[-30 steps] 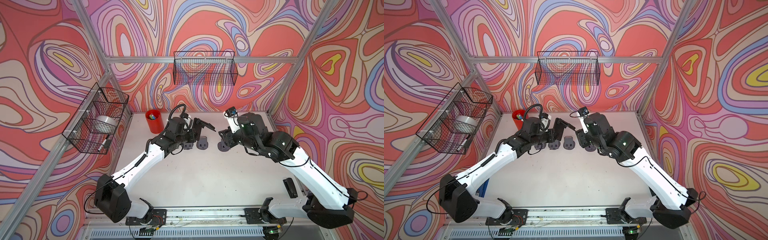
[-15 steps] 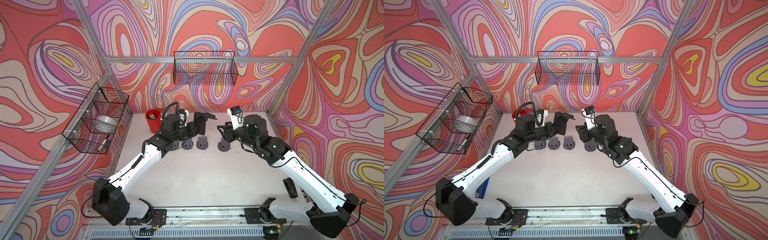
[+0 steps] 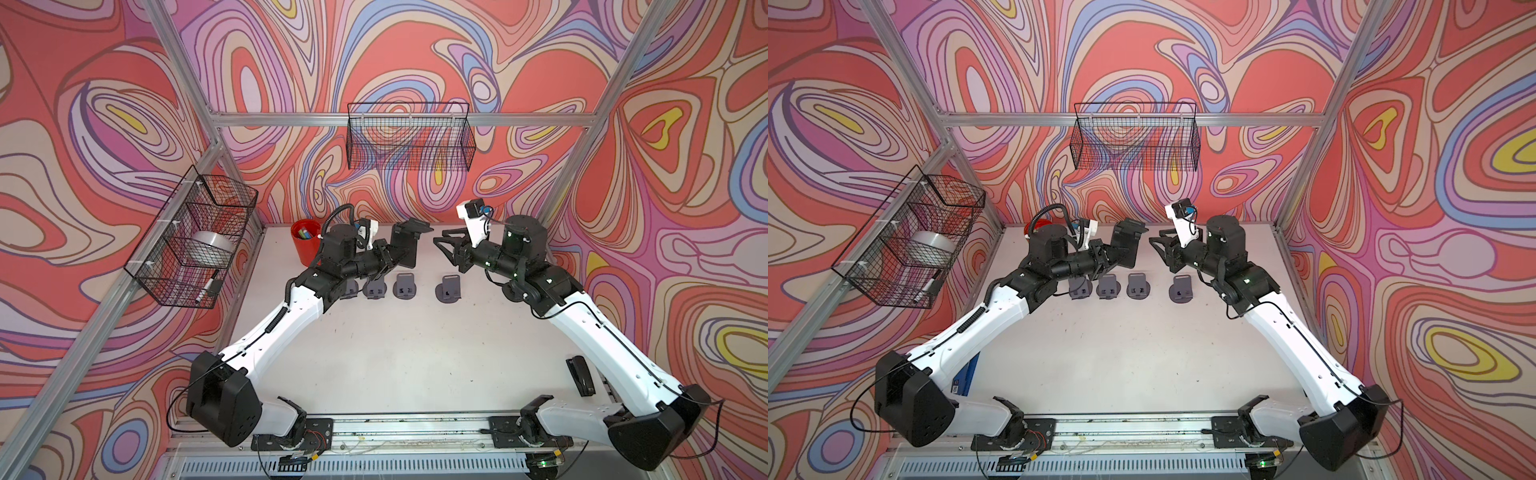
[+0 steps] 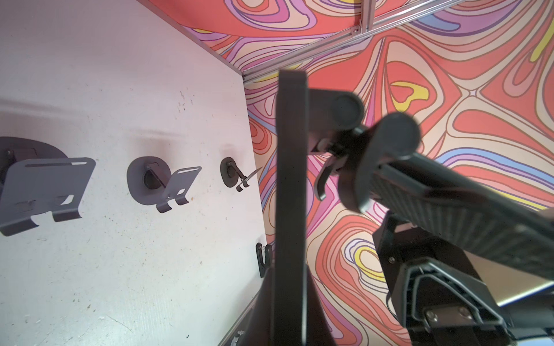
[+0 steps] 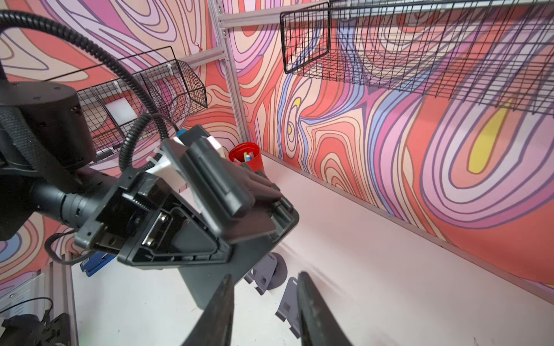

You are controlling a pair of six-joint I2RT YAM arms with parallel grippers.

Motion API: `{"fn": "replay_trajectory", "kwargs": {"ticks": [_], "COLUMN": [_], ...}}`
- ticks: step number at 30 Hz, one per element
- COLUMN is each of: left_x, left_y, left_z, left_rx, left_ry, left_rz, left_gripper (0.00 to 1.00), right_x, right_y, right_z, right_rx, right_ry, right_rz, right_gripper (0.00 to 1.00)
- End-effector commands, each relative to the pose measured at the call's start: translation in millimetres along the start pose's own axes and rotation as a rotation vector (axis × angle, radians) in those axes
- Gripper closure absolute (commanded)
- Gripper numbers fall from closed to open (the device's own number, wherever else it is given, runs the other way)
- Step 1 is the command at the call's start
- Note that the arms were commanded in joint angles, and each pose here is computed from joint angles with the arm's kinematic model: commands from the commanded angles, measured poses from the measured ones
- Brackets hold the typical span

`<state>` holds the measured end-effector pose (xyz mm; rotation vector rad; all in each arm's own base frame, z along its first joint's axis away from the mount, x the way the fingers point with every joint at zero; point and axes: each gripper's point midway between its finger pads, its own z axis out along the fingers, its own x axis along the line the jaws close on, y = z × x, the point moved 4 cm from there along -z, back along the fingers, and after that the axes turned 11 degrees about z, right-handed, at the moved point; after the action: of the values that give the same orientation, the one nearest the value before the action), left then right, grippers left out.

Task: Open the phone stand

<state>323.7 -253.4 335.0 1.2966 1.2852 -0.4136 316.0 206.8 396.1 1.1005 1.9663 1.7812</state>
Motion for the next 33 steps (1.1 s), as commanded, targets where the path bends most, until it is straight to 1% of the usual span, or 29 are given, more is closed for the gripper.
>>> {"fn": "replay_trajectory", "kwargs": {"ticks": [1,3,10,24,30,33], "left_x": [-32,-33,-38,-40,-41,-40], "left_y": [16,16,16,16,16,15], "left_z": [-9,-10,-10,-10,-12,-12], "left_rx": [-0.044,-0.045,-0.041,-0.038,-0.039,-0.037], "left_ry": [-0.101,-0.107,-0.126,-0.142,-0.141,-0.141], "left_rz": [0.045,0.045,0.046,0.046,0.052,0.05], "left_gripper": [1.0,1.0,1.0,1.0,1.0,1.0], "right_x": [12,13,10,7,4,3], "right_y": [9,8,9,8,7,9], "right_z": [7,12,24,31,33,33], "right_rx": [-0.004,0.009,0.028,0.047,0.054,0.051], "right_ry": [0.115,0.137,0.151,0.151,0.132,0.122], "right_rz": [-0.029,-0.034,-0.049,-0.068,-0.075,-0.079], "right_gripper": [0.64,0.65,0.65,0.66,0.61,0.6]}}
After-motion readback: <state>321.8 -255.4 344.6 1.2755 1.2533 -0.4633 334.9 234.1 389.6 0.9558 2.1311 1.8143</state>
